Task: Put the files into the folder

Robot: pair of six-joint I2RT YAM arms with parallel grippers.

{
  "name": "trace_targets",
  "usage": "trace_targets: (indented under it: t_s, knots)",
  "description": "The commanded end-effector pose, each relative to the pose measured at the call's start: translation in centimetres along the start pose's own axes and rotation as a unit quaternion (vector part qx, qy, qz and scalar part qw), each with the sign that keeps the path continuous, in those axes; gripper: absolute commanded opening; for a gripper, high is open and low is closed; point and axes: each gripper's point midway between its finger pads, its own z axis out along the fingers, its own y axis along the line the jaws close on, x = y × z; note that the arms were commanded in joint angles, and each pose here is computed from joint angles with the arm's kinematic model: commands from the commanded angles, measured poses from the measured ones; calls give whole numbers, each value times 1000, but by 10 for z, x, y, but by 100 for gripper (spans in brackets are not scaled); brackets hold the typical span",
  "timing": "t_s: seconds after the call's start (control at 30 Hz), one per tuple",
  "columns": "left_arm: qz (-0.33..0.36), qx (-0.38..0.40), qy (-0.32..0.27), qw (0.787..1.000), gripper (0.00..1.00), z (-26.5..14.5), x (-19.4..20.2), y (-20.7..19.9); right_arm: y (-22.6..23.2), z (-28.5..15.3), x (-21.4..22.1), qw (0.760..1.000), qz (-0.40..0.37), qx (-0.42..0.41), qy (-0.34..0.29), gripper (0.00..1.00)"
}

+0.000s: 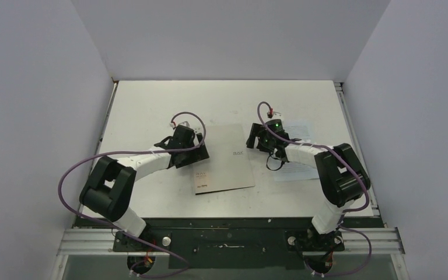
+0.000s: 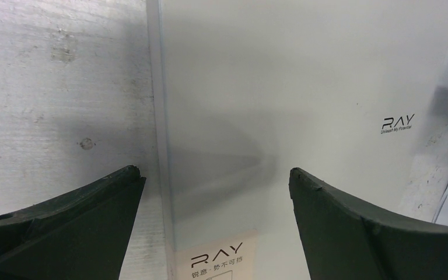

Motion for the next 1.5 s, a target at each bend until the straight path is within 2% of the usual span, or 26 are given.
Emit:
trace_targets:
  t_s: [0.0,0.2,0.47,0.83,1.17,1.47]
  knots:
    - [13,34,-12,999,96,2,-9,-24,-9,-9,1,1000,-1,3,-3,90]
    - [22,44,7,999,96,9,9,-35,26,-10,16,998,-3,-63,16,90]
    - [53,50,20,997,96,11,29,-48,52,-14,57,994,-7,-100,48,91]
    - [71,75,41,994,96,8,59,-60,49,-46,88,994,8,-97,46,92]
    - [74,85,69,991,96,0,93,-61,35,-67,97,996,11,-83,38,92]
    - [78,98,75,989,97,-19,104,-58,28,-77,102,996,7,-80,40,91]
